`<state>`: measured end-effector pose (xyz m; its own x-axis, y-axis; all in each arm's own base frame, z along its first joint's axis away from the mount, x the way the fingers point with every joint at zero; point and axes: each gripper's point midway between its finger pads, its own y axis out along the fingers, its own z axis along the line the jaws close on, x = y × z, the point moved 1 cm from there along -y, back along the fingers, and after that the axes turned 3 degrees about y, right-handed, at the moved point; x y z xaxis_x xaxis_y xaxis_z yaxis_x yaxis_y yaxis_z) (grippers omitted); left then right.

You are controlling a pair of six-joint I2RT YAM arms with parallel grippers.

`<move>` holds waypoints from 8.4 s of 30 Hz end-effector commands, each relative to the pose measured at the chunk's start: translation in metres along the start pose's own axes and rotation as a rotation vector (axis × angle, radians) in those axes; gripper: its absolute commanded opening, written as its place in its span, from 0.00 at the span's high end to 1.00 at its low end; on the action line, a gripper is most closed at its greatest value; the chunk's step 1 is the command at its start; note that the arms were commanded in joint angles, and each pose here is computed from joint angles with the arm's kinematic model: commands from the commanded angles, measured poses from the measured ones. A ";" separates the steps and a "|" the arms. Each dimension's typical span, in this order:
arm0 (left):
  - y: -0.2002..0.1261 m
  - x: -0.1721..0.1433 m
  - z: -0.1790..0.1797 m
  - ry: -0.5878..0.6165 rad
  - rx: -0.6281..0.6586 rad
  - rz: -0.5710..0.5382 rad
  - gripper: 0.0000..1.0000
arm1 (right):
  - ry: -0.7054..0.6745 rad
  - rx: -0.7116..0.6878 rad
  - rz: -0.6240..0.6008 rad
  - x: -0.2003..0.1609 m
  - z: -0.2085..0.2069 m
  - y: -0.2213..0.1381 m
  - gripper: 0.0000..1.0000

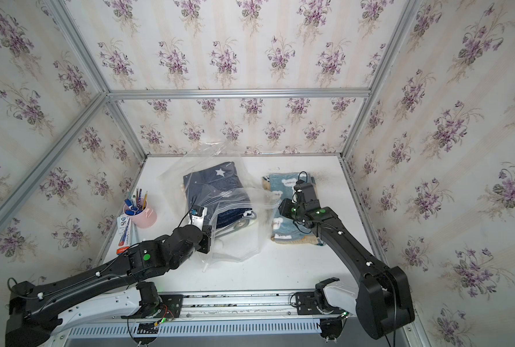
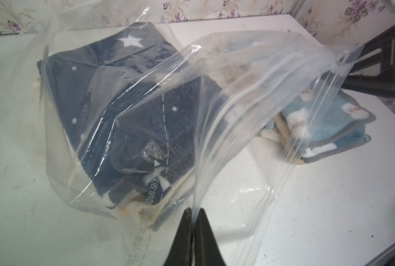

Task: Take the blanket out of the vacuum bag
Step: Adjust the blanket at the center of the board, then take out the blanket from the vacuum bag.

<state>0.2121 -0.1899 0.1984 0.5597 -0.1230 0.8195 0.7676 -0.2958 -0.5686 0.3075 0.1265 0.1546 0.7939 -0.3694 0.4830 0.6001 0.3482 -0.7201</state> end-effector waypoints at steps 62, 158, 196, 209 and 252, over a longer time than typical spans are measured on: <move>0.003 -0.046 0.018 -0.093 -0.021 0.017 0.91 | 0.745 -0.084 -0.175 0.020 -0.138 0.089 0.85; 0.006 0.007 -0.017 0.144 -0.008 0.104 0.86 | -0.181 0.490 0.286 -0.228 0.151 0.024 0.90; -0.015 0.005 -0.008 0.098 -0.058 0.071 0.84 | -0.104 0.511 0.254 -0.138 0.184 0.071 0.86; -0.004 -0.004 -0.017 0.126 -0.075 0.121 0.72 | 0.146 0.566 0.302 -0.147 0.175 0.083 0.73; 0.002 -0.007 -0.018 0.119 -0.081 0.085 0.97 | 0.397 0.575 0.297 -0.154 0.169 0.105 0.58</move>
<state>0.2039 -0.2094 0.1934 0.5771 -0.2673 0.7717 0.6831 -0.3599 -0.6355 0.2644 0.3664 0.0917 0.9069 -0.4203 0.0298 0.4021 0.8421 -0.3594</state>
